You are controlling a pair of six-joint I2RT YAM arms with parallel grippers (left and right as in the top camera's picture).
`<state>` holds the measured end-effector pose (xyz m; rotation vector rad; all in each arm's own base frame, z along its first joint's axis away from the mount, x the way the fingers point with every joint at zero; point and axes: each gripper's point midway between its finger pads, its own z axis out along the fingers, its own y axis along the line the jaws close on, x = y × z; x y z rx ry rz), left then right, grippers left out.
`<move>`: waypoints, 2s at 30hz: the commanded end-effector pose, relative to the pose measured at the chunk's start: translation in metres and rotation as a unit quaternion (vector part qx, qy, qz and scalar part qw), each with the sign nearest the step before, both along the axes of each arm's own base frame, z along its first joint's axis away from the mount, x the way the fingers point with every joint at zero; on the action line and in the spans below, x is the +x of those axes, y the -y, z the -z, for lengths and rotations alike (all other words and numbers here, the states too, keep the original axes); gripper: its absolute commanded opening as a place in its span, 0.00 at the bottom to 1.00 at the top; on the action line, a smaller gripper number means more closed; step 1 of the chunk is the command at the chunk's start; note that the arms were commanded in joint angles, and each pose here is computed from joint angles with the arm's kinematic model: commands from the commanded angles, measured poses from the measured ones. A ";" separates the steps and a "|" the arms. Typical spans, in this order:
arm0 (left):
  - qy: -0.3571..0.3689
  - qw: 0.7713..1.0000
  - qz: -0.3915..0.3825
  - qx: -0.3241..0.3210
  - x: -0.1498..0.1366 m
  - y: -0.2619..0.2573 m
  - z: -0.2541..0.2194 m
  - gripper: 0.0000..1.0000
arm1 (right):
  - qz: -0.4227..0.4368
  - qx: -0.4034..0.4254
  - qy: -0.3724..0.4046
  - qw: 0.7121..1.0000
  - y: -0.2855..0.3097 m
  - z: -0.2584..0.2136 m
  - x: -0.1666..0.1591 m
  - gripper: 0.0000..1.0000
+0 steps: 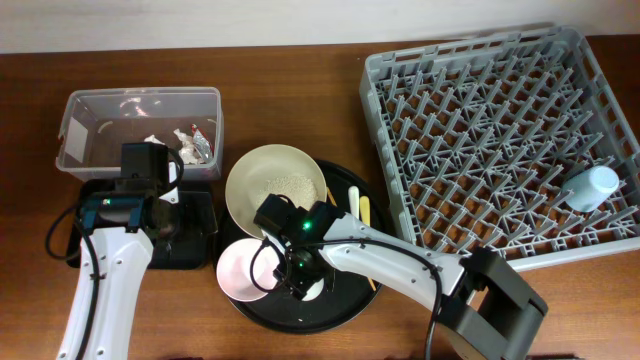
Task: Sort waste into correct bins and load items into the dishwasher rack
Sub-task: 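Reach the right gripper to the white cup and grasp it, then place the white cup in the rack beside the blue cup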
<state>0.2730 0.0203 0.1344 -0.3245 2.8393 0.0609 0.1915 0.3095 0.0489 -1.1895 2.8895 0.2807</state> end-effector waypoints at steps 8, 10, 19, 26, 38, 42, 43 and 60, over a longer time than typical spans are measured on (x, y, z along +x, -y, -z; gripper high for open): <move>-0.002 1.000 -0.010 0.000 -0.001 -0.002 0.002 0.99 | 0.000 0.001 0.022 1.000 0.003 -0.041 0.003 0.56; -0.002 1.000 -0.010 0.000 -0.001 -0.002 0.002 0.99 | 0.010 0.011 0.032 0.999 0.004 -0.060 0.012 0.52; -0.002 1.000 -0.009 0.000 -0.001 -0.002 0.002 0.99 | 0.248 0.078 0.162 0.952 0.152 -0.213 0.164 0.52; -0.002 1.000 -0.010 0.000 -0.001 -0.002 0.002 0.99 | 0.543 0.041 0.265 0.796 0.430 -0.242 0.225 0.52; -0.002 1.000 -0.010 0.000 -0.001 -0.002 0.002 0.99 | 0.642 -0.052 0.187 0.742 0.559 -0.120 0.235 0.52; -0.004 1.000 -0.010 0.000 -0.002 -0.002 0.002 0.99 | 0.643 -0.059 0.150 0.748 0.556 -0.093 0.231 0.52; -0.004 1.000 -0.010 0.000 -0.002 -0.002 0.002 0.99 | 0.643 -0.060 0.148 0.749 0.556 -0.091 0.231 0.52; -0.005 1.000 -0.009 -0.002 -0.003 -0.002 0.002 0.99 | 0.529 0.088 0.195 0.821 0.448 -0.196 0.230 0.91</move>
